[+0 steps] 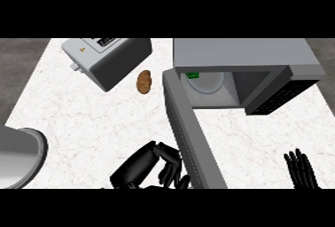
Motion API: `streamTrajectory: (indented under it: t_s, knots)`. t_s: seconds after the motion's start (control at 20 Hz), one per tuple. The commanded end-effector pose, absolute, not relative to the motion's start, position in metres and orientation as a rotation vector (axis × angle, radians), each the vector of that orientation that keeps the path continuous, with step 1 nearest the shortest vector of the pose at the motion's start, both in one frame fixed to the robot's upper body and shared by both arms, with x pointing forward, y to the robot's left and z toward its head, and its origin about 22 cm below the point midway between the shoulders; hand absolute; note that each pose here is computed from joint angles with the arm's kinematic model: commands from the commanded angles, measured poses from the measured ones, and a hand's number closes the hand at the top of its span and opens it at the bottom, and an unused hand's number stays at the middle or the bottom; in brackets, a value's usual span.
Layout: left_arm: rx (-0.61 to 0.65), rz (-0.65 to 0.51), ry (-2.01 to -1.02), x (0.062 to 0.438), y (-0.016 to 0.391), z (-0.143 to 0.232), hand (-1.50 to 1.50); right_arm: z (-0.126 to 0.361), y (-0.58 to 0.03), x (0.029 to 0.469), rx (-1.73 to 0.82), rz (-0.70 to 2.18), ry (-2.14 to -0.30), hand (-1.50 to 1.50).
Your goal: Pick up the milk, place it into the microwave and close the microwave
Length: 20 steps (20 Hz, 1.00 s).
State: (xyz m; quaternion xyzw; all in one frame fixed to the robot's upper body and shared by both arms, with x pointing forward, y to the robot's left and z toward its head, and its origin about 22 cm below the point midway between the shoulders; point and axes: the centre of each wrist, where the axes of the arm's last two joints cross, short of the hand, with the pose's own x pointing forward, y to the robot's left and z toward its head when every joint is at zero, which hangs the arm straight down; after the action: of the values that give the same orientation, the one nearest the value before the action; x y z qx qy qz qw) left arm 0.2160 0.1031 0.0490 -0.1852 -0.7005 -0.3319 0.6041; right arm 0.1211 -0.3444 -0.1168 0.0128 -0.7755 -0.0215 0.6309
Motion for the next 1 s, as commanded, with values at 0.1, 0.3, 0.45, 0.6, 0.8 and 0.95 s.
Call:
streamTrajectory:
  t_s: [0.1,0.3,0.45,0.6,0.8,0.95]
  knots:
    - [-0.394,-0.913,-1.604,0.225,0.056,0.036,1.5,-0.097,-0.361,0.107,0.14,-0.031,-1.865,-1.5]
    - [-0.378,-0.95,-1.564,0.213,0.017,0.017,1.5,-0.085,-0.346,0.117,0.214,-0.03,-1.892,-1.5]
    - [-0.386,-0.925,-1.51,0.227,0.011,0.016,1.5,-0.064,-0.345,0.124,0.28,-0.005,-1.947,-1.5]
    - [-0.342,-0.907,-1.47,0.223,0.0,0.012,1.5,-0.052,-0.34,0.123,0.322,0.032,-1.976,-1.5]
    - [-0.316,-0.802,-1.519,0.235,-0.002,0.005,1.5,-0.032,-0.333,0.134,0.359,0.056,-1.985,-1.5]
    - [-0.314,-0.718,-1.543,0.246,-0.003,0.009,1.5,-0.024,-0.335,0.137,0.389,0.067,-2.002,-1.5]
